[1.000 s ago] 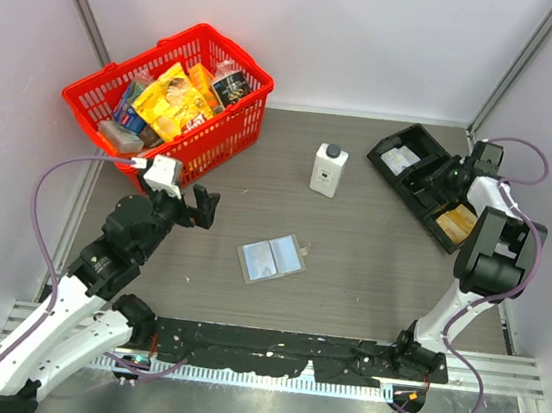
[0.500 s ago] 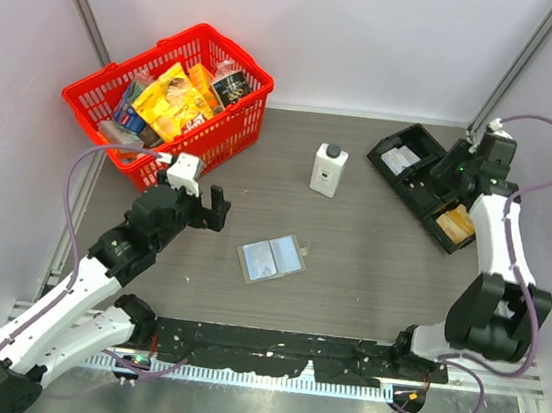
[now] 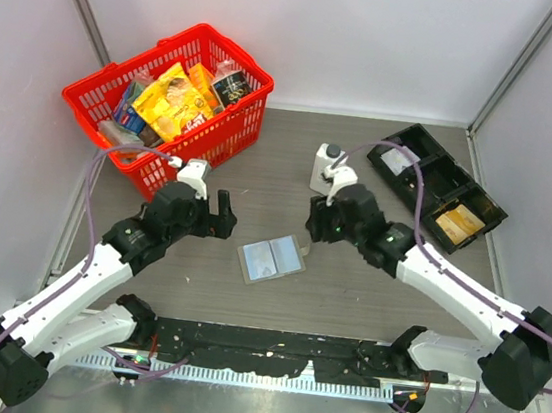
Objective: Take the credit cards out of the card holder
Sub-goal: Remove the credit card from the card holder.
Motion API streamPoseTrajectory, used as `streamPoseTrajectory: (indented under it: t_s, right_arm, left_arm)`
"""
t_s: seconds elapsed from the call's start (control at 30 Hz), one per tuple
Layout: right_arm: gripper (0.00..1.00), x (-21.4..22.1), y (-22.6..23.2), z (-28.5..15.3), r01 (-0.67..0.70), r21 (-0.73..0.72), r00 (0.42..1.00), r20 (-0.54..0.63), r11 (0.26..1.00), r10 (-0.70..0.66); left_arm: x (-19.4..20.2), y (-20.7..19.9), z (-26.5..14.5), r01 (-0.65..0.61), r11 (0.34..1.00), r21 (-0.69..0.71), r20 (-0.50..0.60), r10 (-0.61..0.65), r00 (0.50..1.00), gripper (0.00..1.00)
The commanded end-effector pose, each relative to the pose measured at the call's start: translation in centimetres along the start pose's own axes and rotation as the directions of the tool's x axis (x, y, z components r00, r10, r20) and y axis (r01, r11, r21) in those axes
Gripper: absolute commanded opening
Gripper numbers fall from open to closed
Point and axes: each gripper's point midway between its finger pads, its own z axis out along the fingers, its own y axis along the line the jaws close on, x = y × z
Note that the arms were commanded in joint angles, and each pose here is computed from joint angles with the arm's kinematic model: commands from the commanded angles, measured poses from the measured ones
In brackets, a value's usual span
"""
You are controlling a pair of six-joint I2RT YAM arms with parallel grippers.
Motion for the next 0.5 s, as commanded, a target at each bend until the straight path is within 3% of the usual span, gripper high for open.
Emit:
streamPoseTrajectory:
  t_s: [0.0, 0.2, 0.47]
  right_arm:
    - [0.54, -0.3, 4.7, 0.5, 0.068, -0.049, 0.994, 0.084, 0.996, -0.064]
    - [0.54, 4.1, 11.8, 2.0, 0.211, -0.184, 0.977, 0.028, 0.96, -0.21]
    - [0.54, 8.9, 14.8, 4.9, 0.299, -0.203, 0.948, -0.048, 0.932, -0.315]
  left_arm:
    - [1.3, -0.1, -0.2, 0.092, 0.996, -0.021, -0.075, -0.093, 0.993, 0.99]
    - [3.9, 0.8, 0.3, 0.149, 0.985, -0.087, -0.156, -0.161, 0.975, 0.99]
    - [5.5, 1.1, 0.4, 0.189, 0.975, -0.117, -0.195, -0.209, 0.958, 0.99]
